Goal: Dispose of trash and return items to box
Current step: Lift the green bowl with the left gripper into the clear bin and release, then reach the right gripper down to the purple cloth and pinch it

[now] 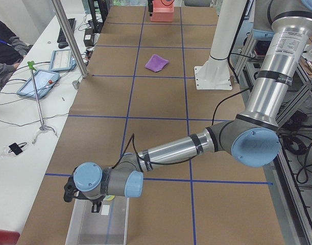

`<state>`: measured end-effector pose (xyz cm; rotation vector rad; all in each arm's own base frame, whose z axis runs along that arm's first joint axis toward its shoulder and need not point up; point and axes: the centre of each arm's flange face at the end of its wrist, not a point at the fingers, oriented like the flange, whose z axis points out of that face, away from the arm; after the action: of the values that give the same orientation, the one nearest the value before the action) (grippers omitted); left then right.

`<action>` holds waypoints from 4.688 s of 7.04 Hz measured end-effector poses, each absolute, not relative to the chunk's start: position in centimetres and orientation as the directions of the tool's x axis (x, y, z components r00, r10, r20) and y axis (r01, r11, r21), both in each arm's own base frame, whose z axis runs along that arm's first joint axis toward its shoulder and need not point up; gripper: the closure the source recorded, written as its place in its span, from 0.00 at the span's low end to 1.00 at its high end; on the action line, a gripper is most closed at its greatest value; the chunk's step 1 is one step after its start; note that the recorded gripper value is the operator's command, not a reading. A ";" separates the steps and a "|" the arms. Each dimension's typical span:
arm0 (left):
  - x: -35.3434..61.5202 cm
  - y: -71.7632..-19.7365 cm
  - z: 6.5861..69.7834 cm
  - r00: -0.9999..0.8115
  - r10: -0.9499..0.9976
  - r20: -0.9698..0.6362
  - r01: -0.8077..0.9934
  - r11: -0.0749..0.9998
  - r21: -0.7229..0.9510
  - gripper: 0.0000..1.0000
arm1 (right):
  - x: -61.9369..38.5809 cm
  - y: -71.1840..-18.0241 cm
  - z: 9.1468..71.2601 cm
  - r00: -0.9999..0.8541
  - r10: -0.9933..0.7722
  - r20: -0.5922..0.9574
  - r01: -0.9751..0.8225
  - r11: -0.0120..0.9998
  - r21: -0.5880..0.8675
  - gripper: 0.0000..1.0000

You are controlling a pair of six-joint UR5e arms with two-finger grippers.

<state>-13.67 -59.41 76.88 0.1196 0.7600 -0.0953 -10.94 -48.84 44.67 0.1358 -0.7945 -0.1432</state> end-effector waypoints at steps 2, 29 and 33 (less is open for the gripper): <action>-15.3 -59.7 81.3 0.801 -0.080 -0.594 0.133 0.990 0.045 1.00 | -10.9 -48.9 44.6 0.693 -0.180 0.698 0.076 0.981 0.178 0.00; -4.7 -49.9 54.3 0.740 -0.087 -0.667 0.031 0.995 -0.095 0.01 | -48.8 -40.3 25.4 0.714 0.094 0.694 -0.232 0.967 0.107 0.69; -4.7 -49.8 54.4 0.740 -0.087 -0.667 0.031 0.995 -0.096 0.01 | -49.0 -40.8 25.4 0.715 0.095 0.693 -0.236 0.966 0.110 1.00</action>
<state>-4.67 -49.84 54.36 -0.0803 0.7346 -0.0645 -49.02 -40.81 25.44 0.1965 -0.7535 0.1846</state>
